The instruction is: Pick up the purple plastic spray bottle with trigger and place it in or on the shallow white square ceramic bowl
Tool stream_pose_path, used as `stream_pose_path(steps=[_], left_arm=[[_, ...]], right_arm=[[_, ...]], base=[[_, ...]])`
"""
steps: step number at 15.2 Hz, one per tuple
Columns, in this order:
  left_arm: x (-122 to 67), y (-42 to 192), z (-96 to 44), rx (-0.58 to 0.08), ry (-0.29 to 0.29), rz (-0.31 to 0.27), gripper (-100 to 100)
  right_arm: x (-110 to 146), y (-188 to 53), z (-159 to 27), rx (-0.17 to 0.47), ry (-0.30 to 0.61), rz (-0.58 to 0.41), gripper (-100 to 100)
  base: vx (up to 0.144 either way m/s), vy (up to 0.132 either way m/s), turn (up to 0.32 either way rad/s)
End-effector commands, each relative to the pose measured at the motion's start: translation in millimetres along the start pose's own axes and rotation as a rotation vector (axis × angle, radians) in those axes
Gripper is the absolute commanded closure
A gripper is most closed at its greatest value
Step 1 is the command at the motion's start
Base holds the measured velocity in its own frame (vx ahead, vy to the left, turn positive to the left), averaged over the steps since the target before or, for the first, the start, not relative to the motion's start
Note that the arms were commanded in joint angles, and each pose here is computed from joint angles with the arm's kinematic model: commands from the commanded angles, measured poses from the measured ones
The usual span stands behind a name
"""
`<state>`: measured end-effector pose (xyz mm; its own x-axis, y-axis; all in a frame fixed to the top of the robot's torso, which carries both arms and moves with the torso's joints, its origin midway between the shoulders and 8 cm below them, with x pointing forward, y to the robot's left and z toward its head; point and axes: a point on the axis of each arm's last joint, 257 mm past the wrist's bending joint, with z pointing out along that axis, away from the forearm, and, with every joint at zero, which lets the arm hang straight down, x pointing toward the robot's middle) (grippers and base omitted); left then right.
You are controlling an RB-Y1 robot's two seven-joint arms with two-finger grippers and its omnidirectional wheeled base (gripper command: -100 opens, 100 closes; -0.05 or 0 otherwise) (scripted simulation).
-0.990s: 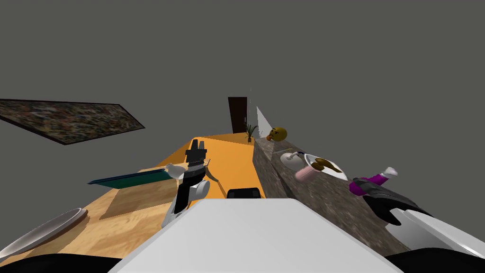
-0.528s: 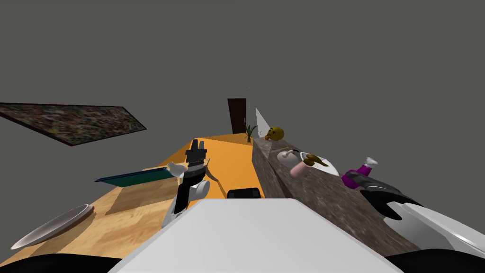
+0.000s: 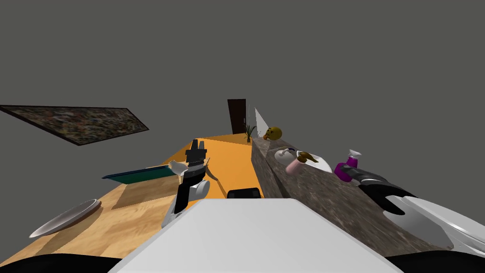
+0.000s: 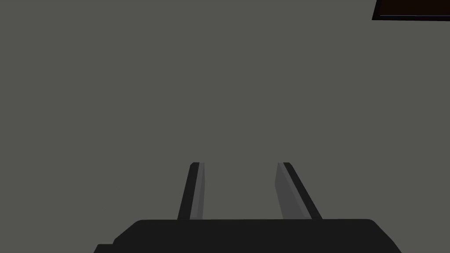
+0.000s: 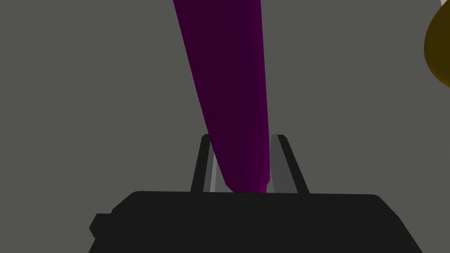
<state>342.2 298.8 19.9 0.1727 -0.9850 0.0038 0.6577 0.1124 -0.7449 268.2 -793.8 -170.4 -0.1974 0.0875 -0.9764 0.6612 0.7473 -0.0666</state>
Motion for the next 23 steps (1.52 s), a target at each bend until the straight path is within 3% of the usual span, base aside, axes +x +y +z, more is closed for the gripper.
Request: stream_pose_path(steps=[1,23], left_arm=[[0.0,0.0,0.0,0.0,0.0,0.0,0],[0.0,0.0,0.0,0.0,0.0,0.0,0]], right_arm=[[-9.2,11.8,4.7,-0.045,-0.01,-0.017,100],[-65.8,87.2,18.5,-0.355,-0.078,-0.15,100]], base=[[-0.042,-0.031,0.012],[-0.038,-0.034,0.018]])
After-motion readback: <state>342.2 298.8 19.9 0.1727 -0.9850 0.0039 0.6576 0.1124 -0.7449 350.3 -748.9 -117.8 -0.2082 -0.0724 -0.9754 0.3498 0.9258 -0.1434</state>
